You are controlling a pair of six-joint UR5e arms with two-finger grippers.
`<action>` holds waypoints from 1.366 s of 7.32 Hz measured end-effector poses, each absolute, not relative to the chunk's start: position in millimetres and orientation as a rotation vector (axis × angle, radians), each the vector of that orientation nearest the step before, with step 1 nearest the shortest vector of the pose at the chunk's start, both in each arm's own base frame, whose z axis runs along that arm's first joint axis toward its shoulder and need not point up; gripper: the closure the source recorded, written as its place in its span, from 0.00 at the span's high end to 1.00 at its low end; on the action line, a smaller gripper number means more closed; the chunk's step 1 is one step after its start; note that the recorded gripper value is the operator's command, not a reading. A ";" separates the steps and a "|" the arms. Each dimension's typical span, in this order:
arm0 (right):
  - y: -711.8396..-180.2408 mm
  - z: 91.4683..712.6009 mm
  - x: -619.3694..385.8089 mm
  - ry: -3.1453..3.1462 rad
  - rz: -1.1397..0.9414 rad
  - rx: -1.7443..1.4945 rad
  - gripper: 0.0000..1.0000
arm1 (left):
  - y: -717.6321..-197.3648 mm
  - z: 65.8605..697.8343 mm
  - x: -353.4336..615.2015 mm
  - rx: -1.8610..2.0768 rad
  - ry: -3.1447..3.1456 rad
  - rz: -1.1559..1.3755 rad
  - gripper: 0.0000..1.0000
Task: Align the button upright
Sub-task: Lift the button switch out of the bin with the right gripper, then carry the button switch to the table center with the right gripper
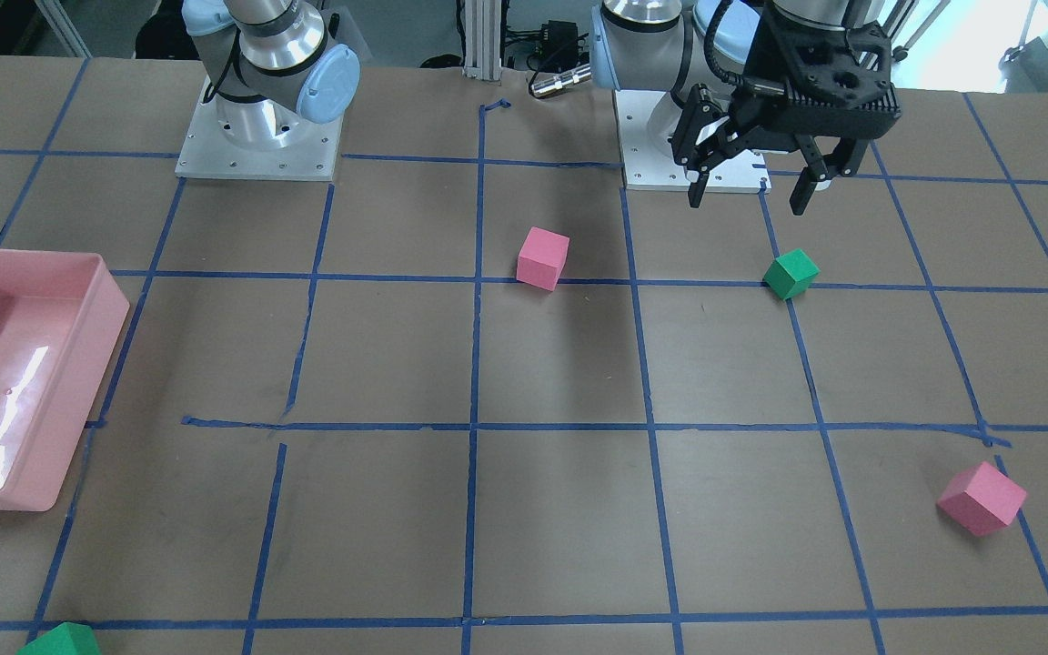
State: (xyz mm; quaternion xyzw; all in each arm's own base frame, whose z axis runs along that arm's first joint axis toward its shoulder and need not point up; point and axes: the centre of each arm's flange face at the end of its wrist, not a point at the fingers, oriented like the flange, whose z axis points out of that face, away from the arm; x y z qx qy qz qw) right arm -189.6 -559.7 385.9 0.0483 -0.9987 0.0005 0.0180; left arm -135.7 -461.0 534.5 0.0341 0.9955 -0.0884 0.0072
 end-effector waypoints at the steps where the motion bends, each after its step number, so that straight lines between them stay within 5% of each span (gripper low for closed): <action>1: -570.4 398.3 -155.3 -3.099 0.018 0.191 0.00 | -461.1 534.5 -135.7 0.107 3.113 -0.277 1.00; 7: -589.4 374.8 192.7 -3.237 0.093 0.000 0.00 | -461.3 534.5 -135.0 0.104 3.113 -0.277 1.00; 10: -582.0 335.9 280.9 -3.263 0.111 -0.154 0.00 | -461.3 534.6 -135.0 0.104 3.113 -0.278 1.00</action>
